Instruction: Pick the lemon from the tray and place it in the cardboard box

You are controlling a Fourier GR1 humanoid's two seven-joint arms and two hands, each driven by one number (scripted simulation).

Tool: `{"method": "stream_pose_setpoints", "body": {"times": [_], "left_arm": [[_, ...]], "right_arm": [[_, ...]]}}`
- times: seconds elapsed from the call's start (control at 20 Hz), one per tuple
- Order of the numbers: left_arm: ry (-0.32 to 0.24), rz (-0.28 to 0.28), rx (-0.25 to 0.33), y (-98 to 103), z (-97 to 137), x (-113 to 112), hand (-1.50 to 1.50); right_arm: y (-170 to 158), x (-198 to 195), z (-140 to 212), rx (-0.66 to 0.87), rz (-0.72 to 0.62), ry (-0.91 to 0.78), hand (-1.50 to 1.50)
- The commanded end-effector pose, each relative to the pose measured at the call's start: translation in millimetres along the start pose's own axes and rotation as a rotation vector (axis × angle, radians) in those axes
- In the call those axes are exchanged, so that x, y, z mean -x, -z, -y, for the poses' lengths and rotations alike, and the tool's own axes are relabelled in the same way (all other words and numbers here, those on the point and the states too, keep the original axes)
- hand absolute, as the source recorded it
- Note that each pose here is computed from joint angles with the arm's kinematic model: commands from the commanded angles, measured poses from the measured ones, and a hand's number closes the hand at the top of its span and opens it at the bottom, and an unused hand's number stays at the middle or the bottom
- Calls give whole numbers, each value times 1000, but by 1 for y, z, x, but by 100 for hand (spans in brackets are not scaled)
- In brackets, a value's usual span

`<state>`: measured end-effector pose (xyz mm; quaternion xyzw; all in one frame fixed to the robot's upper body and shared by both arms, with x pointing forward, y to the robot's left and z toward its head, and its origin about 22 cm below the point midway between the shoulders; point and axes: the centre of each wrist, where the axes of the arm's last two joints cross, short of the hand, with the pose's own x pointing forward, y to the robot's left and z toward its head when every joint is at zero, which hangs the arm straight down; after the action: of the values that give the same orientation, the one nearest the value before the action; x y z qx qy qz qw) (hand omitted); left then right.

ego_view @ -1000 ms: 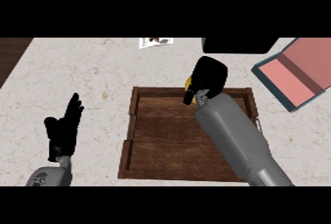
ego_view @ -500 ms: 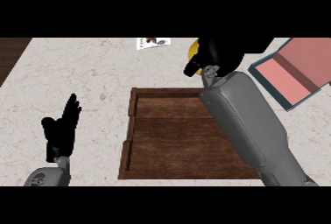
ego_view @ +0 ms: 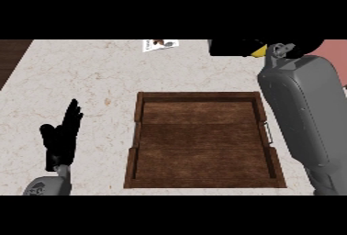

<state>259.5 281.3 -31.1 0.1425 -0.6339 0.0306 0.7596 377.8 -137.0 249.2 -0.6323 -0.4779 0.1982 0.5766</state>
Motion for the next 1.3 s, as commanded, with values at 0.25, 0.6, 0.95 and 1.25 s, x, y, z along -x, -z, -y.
{"method": "stream_pose_setpoints", "body": {"times": [0.25, 0.6, 0.95, 1.25], "left_arm": [[11, 23, 8, 5, 19, 7, 0], [-2, 4, 10, 3, -4, 0, 0], [13, 17, 30, 16, 7, -11, 0], [-1, 33, 37, 9, 13, -21, 0]], "right_arm": [[63, 59, -6, 45, -120, 16, 150], [118, 127, -24, 15, -127, 41, 150], [143, 188, -65, -6, -168, -40, 150], [140, 209, -93, -87, -294, 210, -150]]}}
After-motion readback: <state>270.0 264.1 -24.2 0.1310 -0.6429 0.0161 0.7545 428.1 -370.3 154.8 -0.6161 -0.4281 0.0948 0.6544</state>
